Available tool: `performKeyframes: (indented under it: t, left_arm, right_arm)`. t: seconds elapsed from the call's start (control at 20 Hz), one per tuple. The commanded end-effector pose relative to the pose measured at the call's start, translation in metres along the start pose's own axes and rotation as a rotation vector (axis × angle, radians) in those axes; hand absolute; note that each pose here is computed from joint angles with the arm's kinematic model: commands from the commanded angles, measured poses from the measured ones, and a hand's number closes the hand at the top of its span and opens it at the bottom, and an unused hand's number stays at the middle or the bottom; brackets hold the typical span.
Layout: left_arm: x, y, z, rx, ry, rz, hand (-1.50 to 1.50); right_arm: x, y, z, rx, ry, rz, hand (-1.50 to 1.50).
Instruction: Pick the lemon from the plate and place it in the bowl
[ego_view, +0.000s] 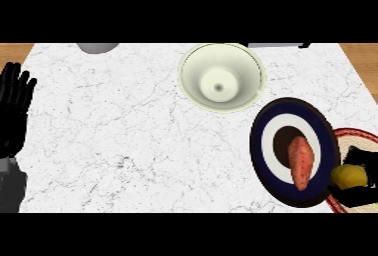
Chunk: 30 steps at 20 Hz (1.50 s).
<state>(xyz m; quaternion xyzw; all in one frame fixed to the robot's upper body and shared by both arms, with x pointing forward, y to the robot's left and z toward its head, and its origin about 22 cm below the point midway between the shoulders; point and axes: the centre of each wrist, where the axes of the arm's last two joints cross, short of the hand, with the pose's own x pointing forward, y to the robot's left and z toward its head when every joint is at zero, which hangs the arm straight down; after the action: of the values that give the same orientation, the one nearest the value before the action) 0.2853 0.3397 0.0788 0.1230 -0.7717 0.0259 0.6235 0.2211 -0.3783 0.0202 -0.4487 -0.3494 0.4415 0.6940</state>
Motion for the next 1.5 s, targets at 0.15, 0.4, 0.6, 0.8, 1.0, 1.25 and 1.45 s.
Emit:
performKeyframes:
  t: [0.15,0.4,0.6,0.8,1.0,1.25,1.45]
  left_arm:
    - [0.005,0.001,-0.003,-0.030,0.012,0.009,0.00]
    - [0.006,-0.011,0.008,-0.027,-0.013,0.009,0.00]
    - [0.001,-0.017,-0.009,-0.025,0.007,-0.008,0.00]
    - [0.001,-0.007,-0.012,-0.018,0.007,0.001,0.00]
    - [0.007,-0.014,-0.017,-0.035,-0.013,0.026,0.00]
    - [-0.007,-0.021,-0.001,-0.045,-0.008,0.028,0.00]
    - [0.004,0.002,-0.006,-0.056,-0.012,0.029,0.00]
  right_arm:
    - [-0.083,-0.069,0.039,-0.210,0.204,0.011,1.50]
    - [-0.055,-0.100,0.071,-0.333,0.143,-0.055,1.50]
    - [-0.024,-0.136,0.091,-0.434,-0.046,-0.152,1.50]
    - [-0.005,-0.180,0.118,-0.503,-0.159,-0.190,1.50]
    - [0.011,-0.203,0.133,-0.526,-0.236,-0.329,1.50]
    - [0.067,-0.219,0.133,-0.492,-0.299,-0.424,1.50]
    - [0.098,-0.238,0.109,-0.430,-0.292,-0.462,1.50]
